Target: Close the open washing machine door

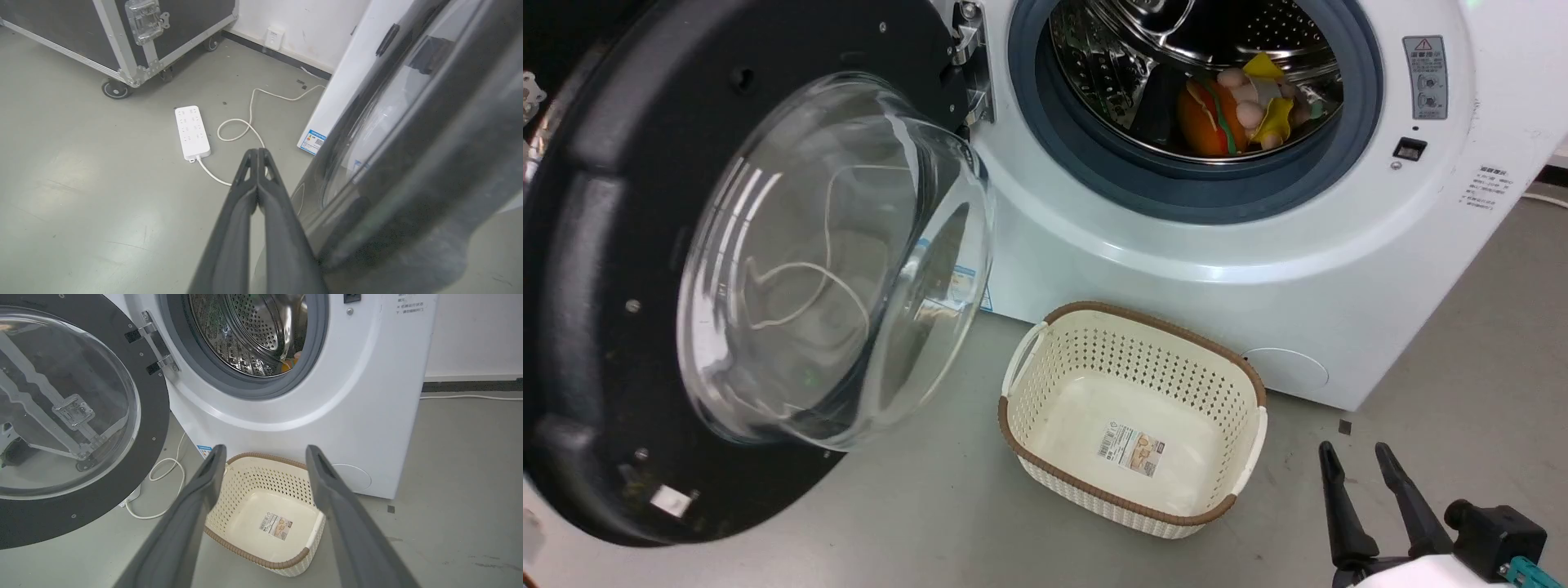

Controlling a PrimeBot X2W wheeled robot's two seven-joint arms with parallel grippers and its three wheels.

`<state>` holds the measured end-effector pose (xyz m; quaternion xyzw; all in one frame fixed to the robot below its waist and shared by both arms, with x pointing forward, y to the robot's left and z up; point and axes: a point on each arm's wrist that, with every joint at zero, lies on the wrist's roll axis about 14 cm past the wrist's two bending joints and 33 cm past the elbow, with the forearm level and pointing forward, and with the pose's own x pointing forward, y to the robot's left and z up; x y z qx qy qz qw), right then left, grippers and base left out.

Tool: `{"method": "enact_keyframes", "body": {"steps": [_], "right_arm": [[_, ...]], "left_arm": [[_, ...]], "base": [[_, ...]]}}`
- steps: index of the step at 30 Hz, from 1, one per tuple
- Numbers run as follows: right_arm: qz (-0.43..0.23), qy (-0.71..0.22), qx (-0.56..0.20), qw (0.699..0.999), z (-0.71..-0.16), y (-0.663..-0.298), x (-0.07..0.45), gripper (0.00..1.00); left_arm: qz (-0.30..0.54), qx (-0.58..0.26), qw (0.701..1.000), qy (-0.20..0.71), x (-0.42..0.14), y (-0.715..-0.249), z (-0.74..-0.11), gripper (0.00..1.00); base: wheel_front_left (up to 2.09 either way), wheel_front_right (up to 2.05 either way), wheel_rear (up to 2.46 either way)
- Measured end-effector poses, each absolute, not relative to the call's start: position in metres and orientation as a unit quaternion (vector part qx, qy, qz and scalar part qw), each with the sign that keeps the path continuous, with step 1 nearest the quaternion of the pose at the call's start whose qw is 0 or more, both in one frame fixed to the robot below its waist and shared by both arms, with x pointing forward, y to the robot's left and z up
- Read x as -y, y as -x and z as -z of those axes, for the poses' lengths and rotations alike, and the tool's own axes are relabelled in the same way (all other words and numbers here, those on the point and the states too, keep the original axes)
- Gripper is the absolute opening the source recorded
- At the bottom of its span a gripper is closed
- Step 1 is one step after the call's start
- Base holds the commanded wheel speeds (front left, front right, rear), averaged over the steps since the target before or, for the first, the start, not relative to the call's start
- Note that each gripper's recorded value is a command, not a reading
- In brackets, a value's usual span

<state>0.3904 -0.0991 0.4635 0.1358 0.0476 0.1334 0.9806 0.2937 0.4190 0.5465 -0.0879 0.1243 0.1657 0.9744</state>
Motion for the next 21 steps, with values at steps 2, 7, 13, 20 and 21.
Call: {"method": "enact_keyframes", "body": {"steps": [2,7,13,20,21], "right_arm": [[-0.132,-0.139,-0.048,0.980,-0.463,-0.390,0.100,1.00],[-0.129,-0.147,-0.047,0.979,-0.462,-0.391,0.100,1.00],[-0.125,-0.155,-0.049,0.979,-0.459,-0.393,0.101,1.00],[-0.105,-0.163,-0.045,0.980,-0.456,-0.396,0.112,1.00],[-0.101,-0.163,-0.045,0.980,-0.456,-0.396,0.115,1.00]], "left_arm": [[-0.142,-0.148,0.974,0.094,-0.407,-0.291,-0.540,0.00],[-0.089,-0.178,0.975,0.095,-0.378,-0.284,-0.535,0.00],[-0.006,-0.193,0.977,0.094,-0.329,-0.282,-0.537,0.00],[0.112,-0.211,0.966,0.094,-0.262,-0.285,-0.540,0.00],[0.130,-0.212,0.964,0.097,-0.251,-0.286,-0.540,0.00]], "base": [[0.00,0.00,0.00],[0.00,0.00,0.00],[0.00,0.00,0.00],[0.00,0.00,0.00],[0.00,0.00,0.00]]}}
